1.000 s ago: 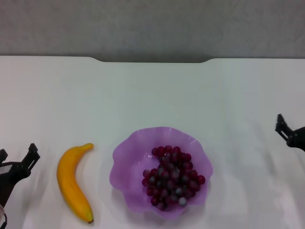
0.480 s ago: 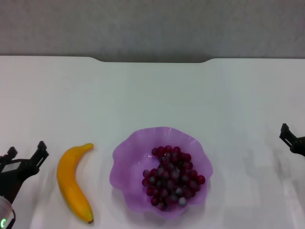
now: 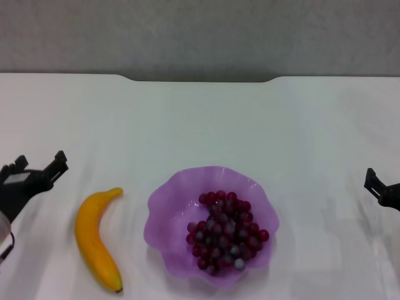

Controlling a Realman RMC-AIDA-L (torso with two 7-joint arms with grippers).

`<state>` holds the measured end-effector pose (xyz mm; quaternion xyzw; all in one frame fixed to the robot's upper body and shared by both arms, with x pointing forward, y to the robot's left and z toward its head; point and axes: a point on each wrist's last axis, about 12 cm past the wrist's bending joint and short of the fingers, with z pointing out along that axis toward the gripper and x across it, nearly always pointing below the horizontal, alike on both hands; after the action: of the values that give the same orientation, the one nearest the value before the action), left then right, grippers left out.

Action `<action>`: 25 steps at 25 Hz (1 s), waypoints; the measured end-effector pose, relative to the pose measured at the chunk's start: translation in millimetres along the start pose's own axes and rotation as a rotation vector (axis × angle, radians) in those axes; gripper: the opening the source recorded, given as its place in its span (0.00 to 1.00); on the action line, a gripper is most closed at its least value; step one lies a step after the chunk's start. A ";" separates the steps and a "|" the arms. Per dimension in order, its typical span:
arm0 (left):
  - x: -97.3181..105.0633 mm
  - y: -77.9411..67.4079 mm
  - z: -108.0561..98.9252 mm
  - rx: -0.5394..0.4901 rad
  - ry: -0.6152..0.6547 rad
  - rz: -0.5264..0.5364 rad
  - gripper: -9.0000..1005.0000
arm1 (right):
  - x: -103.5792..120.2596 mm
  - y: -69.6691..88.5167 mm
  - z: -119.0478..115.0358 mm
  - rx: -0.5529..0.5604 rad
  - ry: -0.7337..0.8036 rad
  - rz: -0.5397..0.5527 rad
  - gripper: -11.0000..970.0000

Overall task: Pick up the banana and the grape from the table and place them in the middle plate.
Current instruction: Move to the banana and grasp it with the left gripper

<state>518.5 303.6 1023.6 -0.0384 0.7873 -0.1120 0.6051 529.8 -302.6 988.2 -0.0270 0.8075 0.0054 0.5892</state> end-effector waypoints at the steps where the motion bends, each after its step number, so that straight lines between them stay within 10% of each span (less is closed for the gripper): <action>1: -7.4 0.2 4.9 -0.016 0.031 0.028 0.89 | 0.0 0.2 0.3 -0.001 0.003 0.000 0.91; 12: -46.8 -12.1 10.7 -0.031 0.420 0.081 0.89 | -1.7 3.8 2.7 -0.011 0.005 0.000 0.91; 25: -35.1 -29.1 7.4 0.040 0.539 0.080 0.89 | -2.5 3.7 3.5 -0.013 0.005 -0.003 0.91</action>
<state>532.7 281.2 1061.5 0.0361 0.9186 -0.1097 0.3780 533.7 -298.7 989.4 -0.0321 0.8089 0.0098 0.5869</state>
